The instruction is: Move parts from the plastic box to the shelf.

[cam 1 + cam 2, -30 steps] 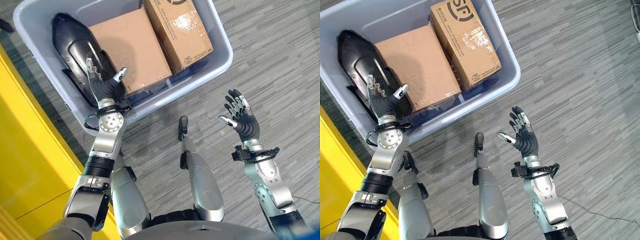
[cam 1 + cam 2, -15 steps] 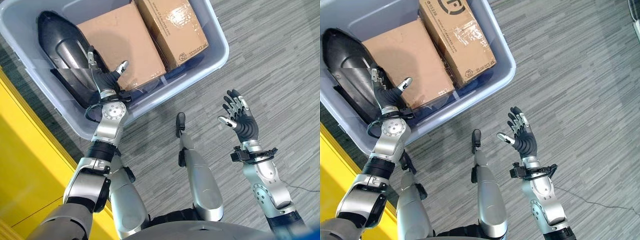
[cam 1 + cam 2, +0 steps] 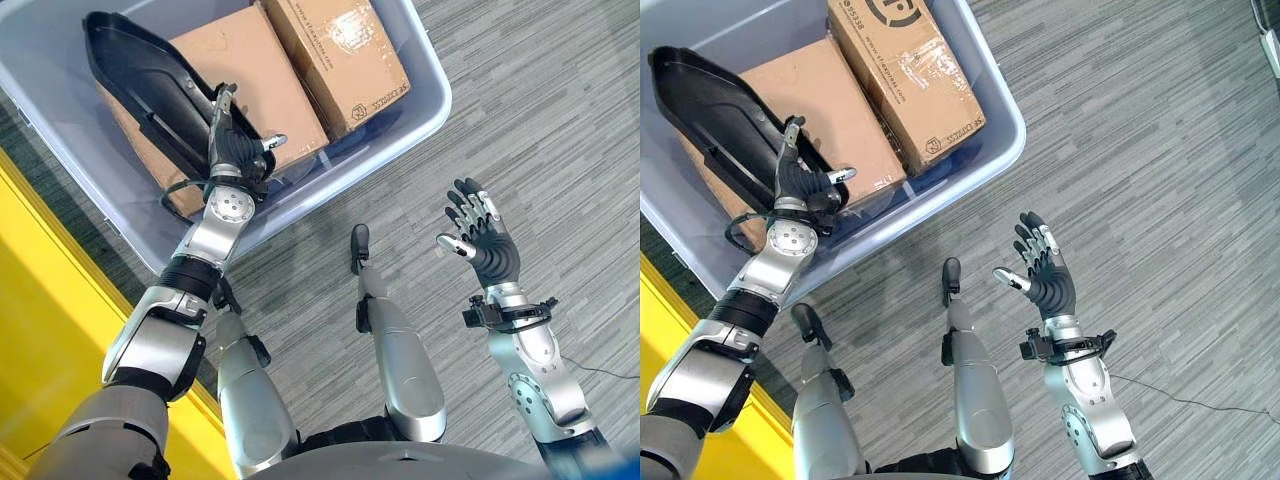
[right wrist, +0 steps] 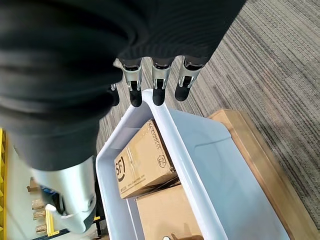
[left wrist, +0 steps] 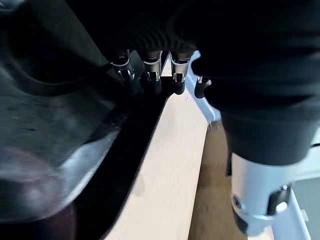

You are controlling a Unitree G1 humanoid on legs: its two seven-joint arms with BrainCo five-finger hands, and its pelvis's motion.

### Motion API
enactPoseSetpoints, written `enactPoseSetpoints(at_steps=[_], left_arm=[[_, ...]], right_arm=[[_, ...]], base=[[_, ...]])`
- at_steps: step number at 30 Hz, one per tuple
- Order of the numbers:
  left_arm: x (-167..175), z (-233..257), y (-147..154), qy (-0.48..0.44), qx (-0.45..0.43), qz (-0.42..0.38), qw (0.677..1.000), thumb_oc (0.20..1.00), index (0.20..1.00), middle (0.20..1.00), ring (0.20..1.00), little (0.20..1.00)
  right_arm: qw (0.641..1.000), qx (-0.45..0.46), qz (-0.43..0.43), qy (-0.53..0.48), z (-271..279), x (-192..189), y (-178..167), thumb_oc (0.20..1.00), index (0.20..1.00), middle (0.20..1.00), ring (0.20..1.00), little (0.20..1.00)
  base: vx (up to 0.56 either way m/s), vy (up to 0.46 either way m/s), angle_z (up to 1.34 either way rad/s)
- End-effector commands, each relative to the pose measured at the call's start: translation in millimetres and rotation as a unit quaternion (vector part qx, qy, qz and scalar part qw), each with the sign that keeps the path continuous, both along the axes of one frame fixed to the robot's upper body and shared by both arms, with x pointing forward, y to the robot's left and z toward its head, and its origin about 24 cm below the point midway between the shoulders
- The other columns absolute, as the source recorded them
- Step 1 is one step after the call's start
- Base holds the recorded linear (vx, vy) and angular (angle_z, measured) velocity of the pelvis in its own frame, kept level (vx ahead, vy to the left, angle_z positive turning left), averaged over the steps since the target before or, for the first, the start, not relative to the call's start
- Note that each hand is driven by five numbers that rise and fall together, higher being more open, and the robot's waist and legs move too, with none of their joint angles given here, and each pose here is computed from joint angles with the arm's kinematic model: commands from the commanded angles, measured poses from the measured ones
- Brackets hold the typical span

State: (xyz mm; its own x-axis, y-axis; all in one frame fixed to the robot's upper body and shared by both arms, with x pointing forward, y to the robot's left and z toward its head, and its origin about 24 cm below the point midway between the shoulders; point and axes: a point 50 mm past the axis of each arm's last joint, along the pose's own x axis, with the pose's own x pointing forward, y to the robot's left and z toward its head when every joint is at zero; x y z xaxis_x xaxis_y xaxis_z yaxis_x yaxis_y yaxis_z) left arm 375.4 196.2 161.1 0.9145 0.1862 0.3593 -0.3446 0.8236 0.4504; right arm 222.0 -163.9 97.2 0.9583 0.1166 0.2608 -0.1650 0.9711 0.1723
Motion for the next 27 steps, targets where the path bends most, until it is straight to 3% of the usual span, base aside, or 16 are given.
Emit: enactPoseSetpoints(at_steps=[1,13,27], left_arm=[[5,-4,1,0.029,0.064,-0.011,0.997,1.000,1.000,1.000,1.000,1.000],[-16,-31,-14,0.040,0.135,-0.066,0.988,1.000,1.000,1.000,1.000,1.000],[-86,-14,41,-0.049,0.150,-0.016,0.987,1.000,1.000,1.000,1.000,1.000]], right_arm=[[0.997,-0.002,-0.032,-0.075,29,-3,-23,1.000,1.000,1.000,1.000,1.000],[0.995,-0.012,-0.057,-0.076,26,-6,-34,1.000,1.000,1.000,1.000,1.000],[0.992,-0.031,-0.100,-0.069,23,-10,-50,1.000,1.000,1.000,1.000,1.000]], base=[[0.00,0.000,0.00],[0.00,0.000,0.00],[-0.01,0.003,0.01]])
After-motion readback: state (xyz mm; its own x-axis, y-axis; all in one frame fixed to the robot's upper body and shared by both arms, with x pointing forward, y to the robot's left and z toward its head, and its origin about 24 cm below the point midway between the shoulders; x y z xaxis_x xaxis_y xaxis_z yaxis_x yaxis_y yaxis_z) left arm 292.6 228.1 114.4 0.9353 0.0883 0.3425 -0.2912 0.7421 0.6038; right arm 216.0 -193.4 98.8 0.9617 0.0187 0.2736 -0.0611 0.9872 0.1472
